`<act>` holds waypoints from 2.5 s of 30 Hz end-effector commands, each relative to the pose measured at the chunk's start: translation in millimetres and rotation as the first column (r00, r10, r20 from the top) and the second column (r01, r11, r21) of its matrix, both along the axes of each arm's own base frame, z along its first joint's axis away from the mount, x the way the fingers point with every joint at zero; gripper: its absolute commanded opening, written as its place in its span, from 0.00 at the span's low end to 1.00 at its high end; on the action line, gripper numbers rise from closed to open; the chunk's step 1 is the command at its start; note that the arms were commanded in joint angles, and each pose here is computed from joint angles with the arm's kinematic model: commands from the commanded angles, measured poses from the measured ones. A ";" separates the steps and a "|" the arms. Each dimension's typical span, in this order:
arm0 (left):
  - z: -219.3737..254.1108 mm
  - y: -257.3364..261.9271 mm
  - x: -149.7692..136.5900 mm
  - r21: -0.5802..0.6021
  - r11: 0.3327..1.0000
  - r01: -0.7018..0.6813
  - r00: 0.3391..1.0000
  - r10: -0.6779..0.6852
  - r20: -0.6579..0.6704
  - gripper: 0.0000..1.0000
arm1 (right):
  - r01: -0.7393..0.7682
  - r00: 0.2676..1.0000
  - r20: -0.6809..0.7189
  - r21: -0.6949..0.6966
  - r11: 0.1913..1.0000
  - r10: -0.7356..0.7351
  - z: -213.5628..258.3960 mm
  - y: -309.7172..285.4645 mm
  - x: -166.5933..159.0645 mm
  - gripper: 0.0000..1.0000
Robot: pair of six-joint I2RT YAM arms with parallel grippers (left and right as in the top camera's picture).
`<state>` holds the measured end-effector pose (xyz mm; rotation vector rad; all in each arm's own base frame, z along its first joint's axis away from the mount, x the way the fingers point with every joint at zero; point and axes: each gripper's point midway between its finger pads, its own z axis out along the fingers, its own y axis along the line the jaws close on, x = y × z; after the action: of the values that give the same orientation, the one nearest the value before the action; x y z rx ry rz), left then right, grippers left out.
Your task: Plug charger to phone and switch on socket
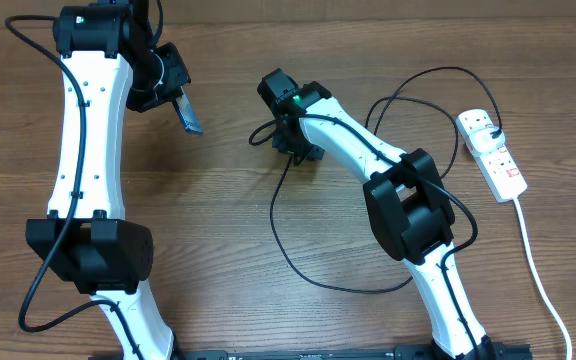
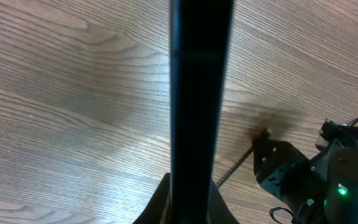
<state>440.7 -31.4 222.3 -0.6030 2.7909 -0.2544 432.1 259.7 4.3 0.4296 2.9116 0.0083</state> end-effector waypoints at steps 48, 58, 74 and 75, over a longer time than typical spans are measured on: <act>36.3 -70.4 17.5 -0.265 0.885 0.384 0.914 -0.322 0.249 0.04 | -0.229 0.964 -0.027 0.427 0.875 0.265 78.4 16.9 -2.9 0.04; 104.0 -118.0 33.2 -0.412 0.642 0.647 0.729 -0.361 0.581 0.04 | -0.546 0.832 0.260 0.538 0.642 0.490 202.6 30.0 -36.4 0.04; 162.1 -125.9 23.8 -0.479 0.400 0.781 0.605 -0.296 0.739 0.04 | -0.714 0.700 0.452 0.457 0.531 0.552 298.9 25.0 -92.2 0.04; 161.9 -127.3 23.3 -0.480 0.398 0.782 0.605 -0.298 0.738 0.04 | -0.722 0.692 0.460 0.449 0.526 0.557 301.6 27.6 -94.9 0.04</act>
<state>476.2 -150.9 370.6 0.3040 2.0810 -1.4971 354.3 277.9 271.0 -0.4994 2.6430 1.0237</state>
